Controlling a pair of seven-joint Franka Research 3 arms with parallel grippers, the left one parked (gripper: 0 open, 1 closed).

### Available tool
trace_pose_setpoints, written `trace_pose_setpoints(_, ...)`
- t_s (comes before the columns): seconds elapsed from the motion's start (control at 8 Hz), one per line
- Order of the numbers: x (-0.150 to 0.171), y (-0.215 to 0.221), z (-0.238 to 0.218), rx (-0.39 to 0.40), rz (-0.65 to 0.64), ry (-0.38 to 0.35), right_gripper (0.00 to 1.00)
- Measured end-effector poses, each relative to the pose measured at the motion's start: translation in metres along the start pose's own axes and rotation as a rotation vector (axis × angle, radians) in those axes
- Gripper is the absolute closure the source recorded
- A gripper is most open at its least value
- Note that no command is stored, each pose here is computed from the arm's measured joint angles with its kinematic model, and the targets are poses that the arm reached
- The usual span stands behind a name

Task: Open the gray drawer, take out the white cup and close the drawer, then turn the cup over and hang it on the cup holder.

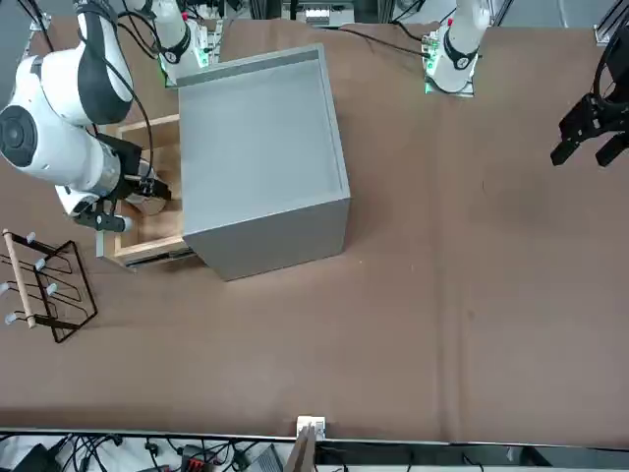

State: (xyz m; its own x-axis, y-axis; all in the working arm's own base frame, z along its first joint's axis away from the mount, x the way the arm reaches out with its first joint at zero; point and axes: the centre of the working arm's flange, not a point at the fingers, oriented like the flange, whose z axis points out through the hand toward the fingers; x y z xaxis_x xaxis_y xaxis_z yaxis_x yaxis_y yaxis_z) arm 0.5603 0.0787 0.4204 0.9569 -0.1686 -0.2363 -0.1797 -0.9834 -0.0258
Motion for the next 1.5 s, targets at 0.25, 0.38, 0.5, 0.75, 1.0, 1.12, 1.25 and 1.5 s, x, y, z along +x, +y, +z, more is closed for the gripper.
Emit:
trace_pose_setpoints(0.25, 0.0, 0.0, 0.002, -0.001, 0.006, -0.005, 0.09)
trace_pose_setpoints(0.38, 0.0, 0.0, 0.003, -0.001, 0.007, -0.004, 0.11)
trace_pose_setpoints(0.5, 0.0, 0.0, 0.003, -0.001, 0.008, -0.004, 0.16)
trace_pose_setpoints(0.75, 0.0, 0.0, 0.005, -0.002, 0.01, -0.006, 0.44)
trace_pose_setpoints(1.0, -0.001, 0.0, 0.003, -0.001, 0.023, -0.003, 0.77)
trace_pose_setpoints(1.12, -0.003, 0.0, -0.005, 0.001, 0.036, -0.004, 0.94)
trace_pose_setpoints(1.25, -0.006, -0.002, -0.021, 0.003, 0.049, -0.003, 0.95)
trace_pose_setpoints(1.5, -0.016, -0.006, -0.071, 0.007, 0.101, 0.004, 0.95)
